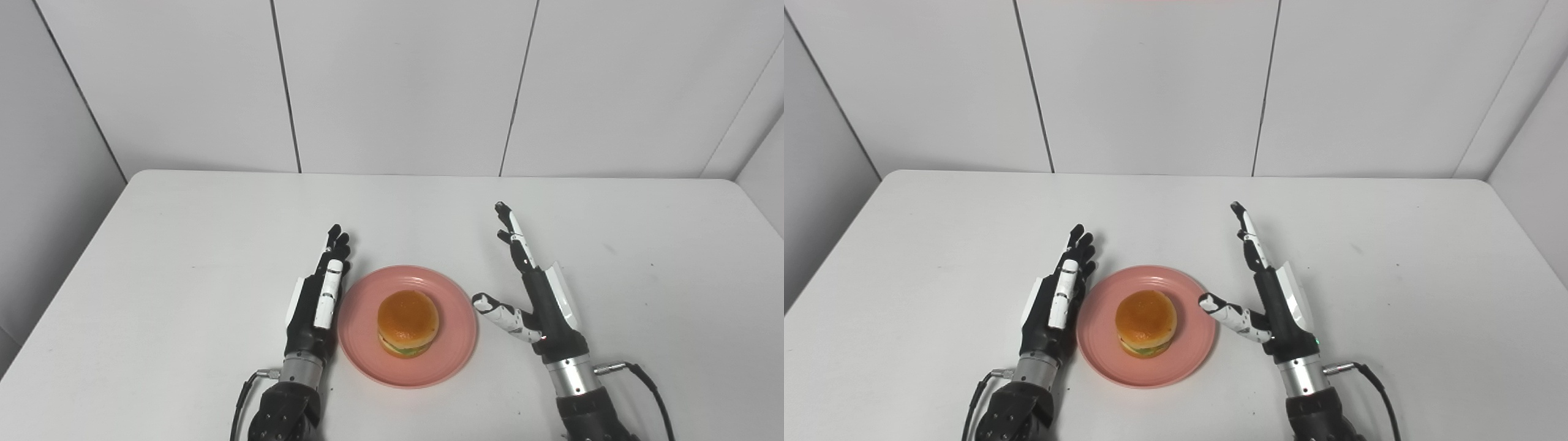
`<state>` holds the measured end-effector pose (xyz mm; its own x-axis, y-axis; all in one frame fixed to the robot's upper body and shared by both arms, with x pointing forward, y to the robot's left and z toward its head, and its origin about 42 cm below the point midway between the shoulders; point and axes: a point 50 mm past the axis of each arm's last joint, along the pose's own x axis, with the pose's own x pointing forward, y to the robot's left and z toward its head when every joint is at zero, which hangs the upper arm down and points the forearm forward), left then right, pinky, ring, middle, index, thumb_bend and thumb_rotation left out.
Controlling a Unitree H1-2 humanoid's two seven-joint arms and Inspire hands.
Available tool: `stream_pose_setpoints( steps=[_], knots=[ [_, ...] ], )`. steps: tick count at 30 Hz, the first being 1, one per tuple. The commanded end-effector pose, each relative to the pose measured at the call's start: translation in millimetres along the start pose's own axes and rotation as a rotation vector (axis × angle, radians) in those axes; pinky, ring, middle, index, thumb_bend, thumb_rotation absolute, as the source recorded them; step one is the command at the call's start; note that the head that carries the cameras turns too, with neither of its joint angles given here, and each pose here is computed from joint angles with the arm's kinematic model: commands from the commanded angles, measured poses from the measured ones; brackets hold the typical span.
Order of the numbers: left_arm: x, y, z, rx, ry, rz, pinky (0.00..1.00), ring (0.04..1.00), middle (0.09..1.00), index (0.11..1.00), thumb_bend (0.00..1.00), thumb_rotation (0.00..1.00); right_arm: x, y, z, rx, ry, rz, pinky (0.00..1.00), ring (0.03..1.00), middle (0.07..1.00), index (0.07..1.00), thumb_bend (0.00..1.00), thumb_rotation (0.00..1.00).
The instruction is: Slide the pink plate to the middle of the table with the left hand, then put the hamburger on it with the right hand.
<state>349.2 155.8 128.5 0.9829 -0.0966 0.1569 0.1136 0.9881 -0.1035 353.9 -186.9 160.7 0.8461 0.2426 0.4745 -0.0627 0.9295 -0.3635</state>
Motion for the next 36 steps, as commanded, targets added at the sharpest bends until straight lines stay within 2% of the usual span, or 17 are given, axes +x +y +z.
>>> stream_pose_setpoints(
  steps=[1, 3, 7, 11, 13, 15, 20, 26, 27, 30, 32, 34, 36],
  knots=[
    [-24, 24, -25, 0.023, 0.102, 0.037, 1.0, 1.0, 1.0, 1.0, 0.51, 1.0, -12, 5, -6, 0.083, 0.083, -0.014, 0.96, 1.0, 1.0, 1.0, 0.67, 0.97],
    [-23, 24, -24, 0.026, 0.099, 0.038, 1.0, 1.0, 1.0, 1.0, 0.52, 1.0, -15, 7, -9, 0.155, 0.14, -0.019, 0.97, 1.0, 1.0, 1.0, 0.67, 0.95],
    [-23, 24, -25, 0.047, 0.091, 0.035, 1.0, 1.0, 1.0, 1.0, 0.52, 1.0, -20, 12, -13, 0.264, 0.197, -0.024, 0.99, 0.995, 1.0, 1.0, 0.61, 0.92],
    [-24, 20, -25, 0.068, 0.09, 0.029, 1.0, 1.0, 1.0, 1.0, 0.51, 1.0, -27, 20, -18, 0.287, 0.261, -0.046, 0.97, 0.984, 1.0, 1.0, 0.66, 0.93],
    [-24, 18, -26, 0.078, 0.086, 0.027, 1.0, 1.0, 1.0, 1.0, 0.51, 1.0, -32, 27, -19, 0.32, 0.304, -0.08, 0.92, 0.952, 0.976, 0.976, 0.68, 0.88],
    [-23, 18, -26, 0.082, 0.085, 0.03, 1.0, 1.0, 1.0, 1.0, 0.51, 1.0, -35, 32, -21, 0.367, 0.332, -0.094, 0.92, 0.963, 0.984, 0.971, 0.66, 0.82],
    [-22, 19, -26, 0.093, 0.076, 0.042, 1.0, 1.0, 1.0, 1.0, 0.52, 1.0, -37, 37, -24, 0.46, 0.354, -0.088, 0.96, 0.995, 1.0, 0.994, 0.55, 0.79],
    [-21, 19, -25, 0.117, 0.074, 0.053, 1.0, 1.0, 1.0, 1.0, 0.52, 1.0, -38, 40, -29, 0.518, 0.384, -0.088, 0.97, 0.992, 1.0, 0.987, 0.58, 0.75],
    [-21, 19, -25, 0.121, 0.072, 0.056, 1.0, 1.0, 1.0, 1.0, 0.51, 1.0, -38, 40, -29, 0.516, 0.388, -0.078, 0.98, 0.997, 1.0, 0.995, 0.59, 0.8],
    [-20, 20, -26, 0.122, 0.07, 0.071, 1.0, 1.0, 1.0, 1.0, 0.51, 1.0, -37, 38, -30, 0.519, 0.397, -0.08, 0.98, 1.0, 1.0, 1.0, 0.56, 0.84],
    [-19, 20, -27, 0.125, 0.074, 0.083, 1.0, 1.0, 1.0, 1.0, 0.51, 1.0, -35, 36, -31, 0.527, 0.403, -0.099, 0.97, 1.0, 1.0, 1.0, 0.53, 0.82],
    [-18, 19, -28, 0.124, 0.078, 0.087, 1.0, 1.0, 1.0, 1.0, 0.53, 1.0, -34, 34, -32, 0.525, 0.407, -0.111, 0.96, 0.995, 1.0, 1.0, 0.57, 0.8],
    [-19, 19, -29, 0.131, 0.085, 0.084, 1.0, 1.0, 1.0, 1.0, 0.53, 1.0, -33, 33, -34, 0.525, 0.403, -0.118, 0.96, 0.996, 1.0, 1.0, 0.56, 0.79]
  ],
)
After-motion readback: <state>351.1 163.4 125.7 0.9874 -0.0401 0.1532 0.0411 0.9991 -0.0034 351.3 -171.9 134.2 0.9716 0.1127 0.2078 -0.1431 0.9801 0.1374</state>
